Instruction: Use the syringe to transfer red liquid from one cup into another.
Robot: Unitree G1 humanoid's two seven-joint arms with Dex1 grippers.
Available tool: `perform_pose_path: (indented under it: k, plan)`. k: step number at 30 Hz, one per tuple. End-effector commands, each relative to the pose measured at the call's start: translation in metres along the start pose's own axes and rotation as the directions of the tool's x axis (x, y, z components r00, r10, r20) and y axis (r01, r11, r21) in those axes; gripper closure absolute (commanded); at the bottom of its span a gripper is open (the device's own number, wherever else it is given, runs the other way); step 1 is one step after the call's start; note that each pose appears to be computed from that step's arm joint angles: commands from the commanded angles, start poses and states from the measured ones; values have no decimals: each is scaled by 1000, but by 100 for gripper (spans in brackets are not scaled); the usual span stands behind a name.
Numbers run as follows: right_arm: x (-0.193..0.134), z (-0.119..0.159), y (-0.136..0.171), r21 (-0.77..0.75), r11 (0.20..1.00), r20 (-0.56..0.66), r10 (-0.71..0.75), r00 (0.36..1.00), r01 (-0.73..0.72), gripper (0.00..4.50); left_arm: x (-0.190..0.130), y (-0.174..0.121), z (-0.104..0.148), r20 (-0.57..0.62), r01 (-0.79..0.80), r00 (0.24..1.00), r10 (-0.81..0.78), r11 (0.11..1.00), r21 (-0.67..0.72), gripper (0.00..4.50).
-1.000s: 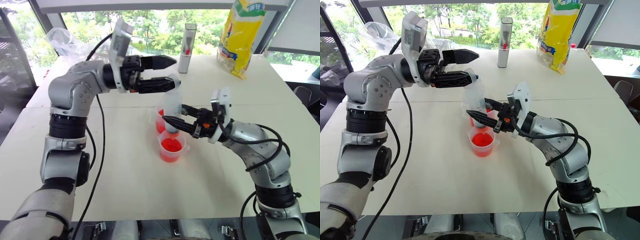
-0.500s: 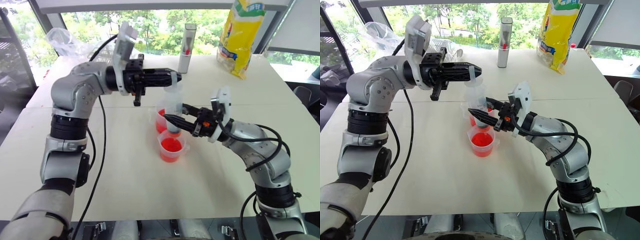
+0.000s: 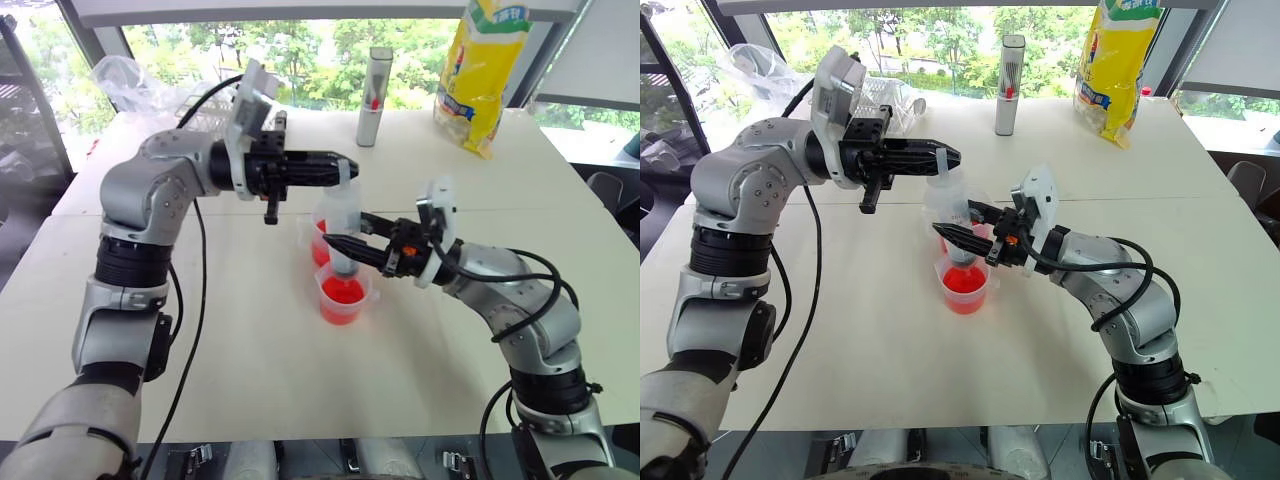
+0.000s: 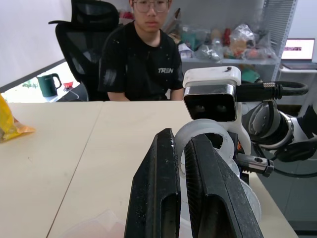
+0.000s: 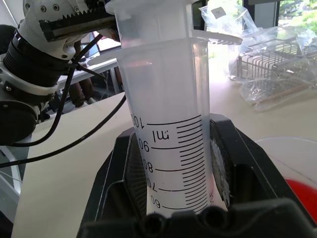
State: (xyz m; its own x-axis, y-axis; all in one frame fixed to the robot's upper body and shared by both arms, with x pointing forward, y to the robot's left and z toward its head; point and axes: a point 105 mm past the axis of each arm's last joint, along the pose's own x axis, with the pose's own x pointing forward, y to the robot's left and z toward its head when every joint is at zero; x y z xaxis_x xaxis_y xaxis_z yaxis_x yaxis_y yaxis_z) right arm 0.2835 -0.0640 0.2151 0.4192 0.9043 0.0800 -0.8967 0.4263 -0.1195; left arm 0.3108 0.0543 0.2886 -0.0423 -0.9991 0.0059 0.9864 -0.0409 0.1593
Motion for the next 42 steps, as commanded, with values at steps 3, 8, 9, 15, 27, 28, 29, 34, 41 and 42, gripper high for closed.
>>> perform_pose_path:
  k: [3,8,9,15,27,28,29,34,41,42]
  plan:
    - [-1,43,4,-97,995,121,18,992,-6,311,7,-8,-7,-44,40,998,-40,999,0,448]
    - [-1,51,3,-92,996,137,18,990,-5,311,8,-10,-8,-46,45,998,-45,999,-5,448]
    - [-1,52,3,-89,996,141,17,990,-4,311,9,-10,-9,-45,45,998,-46,999,-6,448]
    - [-3,59,2,-55,998,164,9,986,1,311,9,-11,-10,-48,48,998,-49,999,-14,448]
    - [-4,56,4,-35,999,145,5,989,0,311,7,-6,-1,-17,21,1000,-21,999,-26,248]
    - [-4,55,4,-33,999,143,7,990,-2,311,6,-4,2,-10,12,1000,-13,1000,-22,200]
    - [-4,54,5,-30,1000,141,8,990,-3,311,5,-3,4,-7,1,1000,-1,1000,-10,148]
    - [-4,53,6,-20,1000,138,10,990,-8,311,-7,6,12,4,-58,998,58,998,22,2]
    - [-5,48,3,-3,1000,136,-9,991,10,311,-34,12,17,0,-155,988,155,987,31,2]
    - [-5,48,3,-2,1000,137,-12,991,13,311,-38,13,17,-5,-171,985,172,985,31,2]
